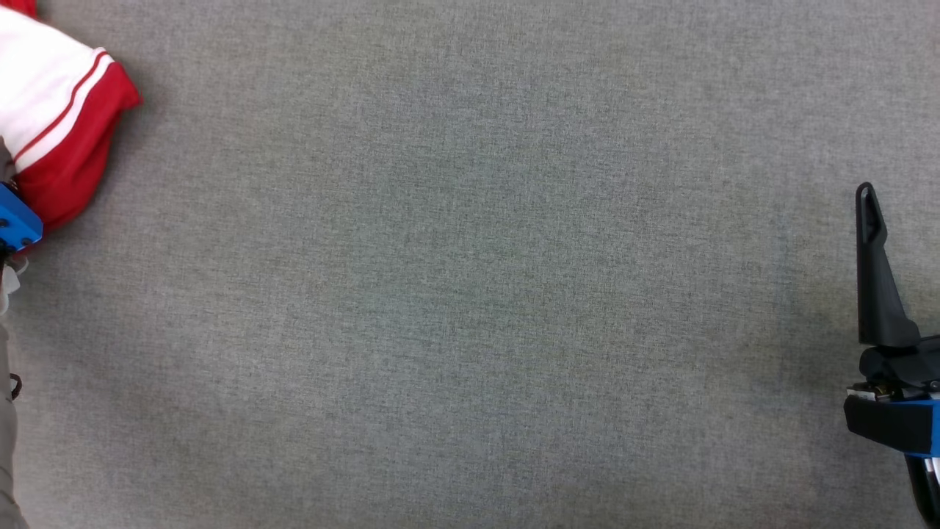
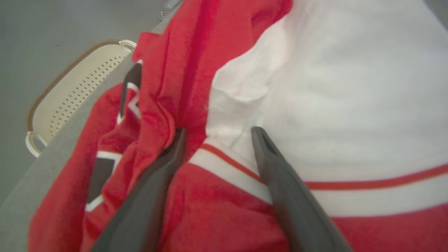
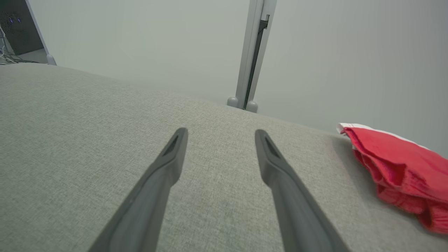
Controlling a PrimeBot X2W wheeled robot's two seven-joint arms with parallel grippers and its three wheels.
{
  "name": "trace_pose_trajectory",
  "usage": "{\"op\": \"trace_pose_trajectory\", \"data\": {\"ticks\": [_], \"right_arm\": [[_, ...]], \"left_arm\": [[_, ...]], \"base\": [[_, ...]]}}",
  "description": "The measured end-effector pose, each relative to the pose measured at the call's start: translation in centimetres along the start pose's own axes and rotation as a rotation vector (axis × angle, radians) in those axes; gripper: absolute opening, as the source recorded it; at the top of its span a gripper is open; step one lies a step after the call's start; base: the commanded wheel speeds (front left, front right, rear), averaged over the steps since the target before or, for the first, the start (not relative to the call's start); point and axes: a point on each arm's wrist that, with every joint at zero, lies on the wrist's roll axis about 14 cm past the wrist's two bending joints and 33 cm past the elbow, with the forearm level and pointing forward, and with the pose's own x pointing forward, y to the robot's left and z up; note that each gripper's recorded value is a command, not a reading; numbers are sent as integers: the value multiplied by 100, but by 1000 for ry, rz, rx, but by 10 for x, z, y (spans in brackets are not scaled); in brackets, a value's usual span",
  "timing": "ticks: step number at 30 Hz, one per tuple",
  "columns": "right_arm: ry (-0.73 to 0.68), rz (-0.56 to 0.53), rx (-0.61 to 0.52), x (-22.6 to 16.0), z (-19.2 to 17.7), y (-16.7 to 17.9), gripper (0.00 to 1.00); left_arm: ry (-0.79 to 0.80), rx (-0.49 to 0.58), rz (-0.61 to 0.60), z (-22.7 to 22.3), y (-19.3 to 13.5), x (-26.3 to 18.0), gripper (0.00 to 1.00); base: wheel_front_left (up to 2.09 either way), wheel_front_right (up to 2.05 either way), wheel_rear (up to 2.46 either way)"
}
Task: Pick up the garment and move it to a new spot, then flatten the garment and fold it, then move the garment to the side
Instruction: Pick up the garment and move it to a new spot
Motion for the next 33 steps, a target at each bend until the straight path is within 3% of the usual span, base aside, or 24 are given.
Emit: {"op": "trace_pose_trajectory", "data": {"ticks": [2,3,4,5,6,14,20,26,33], "right_arm": [[0,1,0,0,1,1,100],[-1,3,1,-1,2,1,100],[-3,4,3,-1,3,2,100],[-4,5,4,-2,4,3,100],[-6,5,5,-2,6,3,100],[-37,-7,26,-11,19,4,100],[-71,-19,57,-21,31,7,100],[-106,-54,86,-37,43,2,100],[-136,-115,111,-64,53,-7,100]], "left_arm": [[54,-13,0,-6,1,-1,100],[82,-18,-2,-9,0,-2,94],[103,-23,-7,-10,0,-3,50],[117,-29,-12,-12,-2,-4,40],[127,-32,-17,-13,-3,-5,0],[59,-13,-69,6,-16,-15,0],[-196,63,-151,77,-40,-35,0],[-485,131,-295,161,-93,-80,0],[-787,224,-530,232,-182,-163,0]], "base": [[0,0,0],[0,0,0],[0,0,0],[0,0,0],[0,0,0],[0,0,0],[0,0,0],[0,0,0],[0,0,0]]}}
